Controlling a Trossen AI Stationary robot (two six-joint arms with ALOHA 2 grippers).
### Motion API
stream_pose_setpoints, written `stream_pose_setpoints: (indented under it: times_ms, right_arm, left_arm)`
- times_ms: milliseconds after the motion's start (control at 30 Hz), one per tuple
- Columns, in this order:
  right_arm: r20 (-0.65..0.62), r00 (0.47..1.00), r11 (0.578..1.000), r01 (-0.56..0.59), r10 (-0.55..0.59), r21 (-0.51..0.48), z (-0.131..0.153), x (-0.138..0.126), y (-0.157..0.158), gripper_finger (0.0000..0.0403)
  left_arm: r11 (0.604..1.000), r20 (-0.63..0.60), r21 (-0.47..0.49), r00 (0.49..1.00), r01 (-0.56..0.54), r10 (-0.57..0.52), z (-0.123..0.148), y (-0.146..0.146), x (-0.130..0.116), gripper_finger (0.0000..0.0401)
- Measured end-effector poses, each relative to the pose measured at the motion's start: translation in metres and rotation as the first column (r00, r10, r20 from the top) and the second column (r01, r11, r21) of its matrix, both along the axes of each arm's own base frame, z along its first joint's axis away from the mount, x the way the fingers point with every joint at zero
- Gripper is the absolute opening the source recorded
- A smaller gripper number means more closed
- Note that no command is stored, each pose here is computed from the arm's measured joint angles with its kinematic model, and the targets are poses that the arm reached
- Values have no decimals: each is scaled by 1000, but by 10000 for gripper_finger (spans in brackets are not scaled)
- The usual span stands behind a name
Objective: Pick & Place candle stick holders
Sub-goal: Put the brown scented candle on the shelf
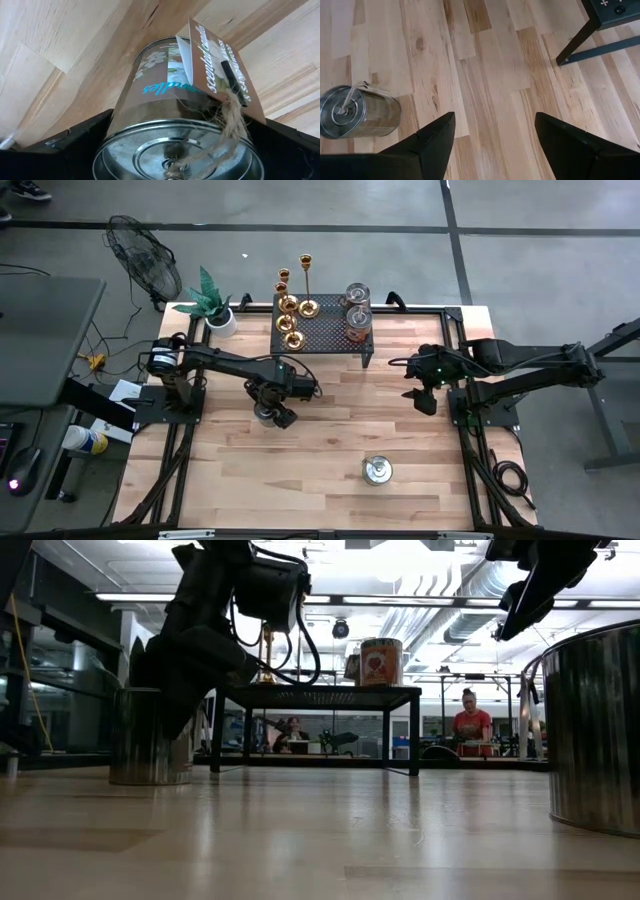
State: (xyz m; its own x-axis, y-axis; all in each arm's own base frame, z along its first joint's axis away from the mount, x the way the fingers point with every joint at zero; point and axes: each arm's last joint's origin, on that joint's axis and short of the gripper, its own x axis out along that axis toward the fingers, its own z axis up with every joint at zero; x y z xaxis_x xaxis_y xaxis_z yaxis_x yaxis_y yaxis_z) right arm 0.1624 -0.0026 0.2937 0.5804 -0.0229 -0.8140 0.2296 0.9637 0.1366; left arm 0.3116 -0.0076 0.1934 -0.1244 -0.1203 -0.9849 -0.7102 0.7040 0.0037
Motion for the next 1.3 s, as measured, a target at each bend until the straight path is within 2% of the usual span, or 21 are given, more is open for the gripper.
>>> stream_pose_setpoints:
  times_ms: [333, 633, 867, 1300]
  right_arm:
    - [0, 1000, 1000, 3, -3, 2, 0, 0, 0, 268]
    - [0, 1000, 1000, 9, -9, 7, 0, 0, 0, 268]
    - [0, 1000, 1000, 14, -14, 18, 0, 0, 0, 267]
    - [0, 1000, 1000, 14, -14, 19, 0, 0, 0, 267]
  left_arm:
    - [998, 5, -59, 1000, 29, -28, 0, -2, 0, 399]
    - [999, -3, -44, 1000, 27, -27, 0, -1, -1, 399]
    - [998, 17, 4, 998, 65, -65, 4, -11, -2, 399]
    - [975, 75, 190, 989, 115, -131, 18, -35, -9, 399]
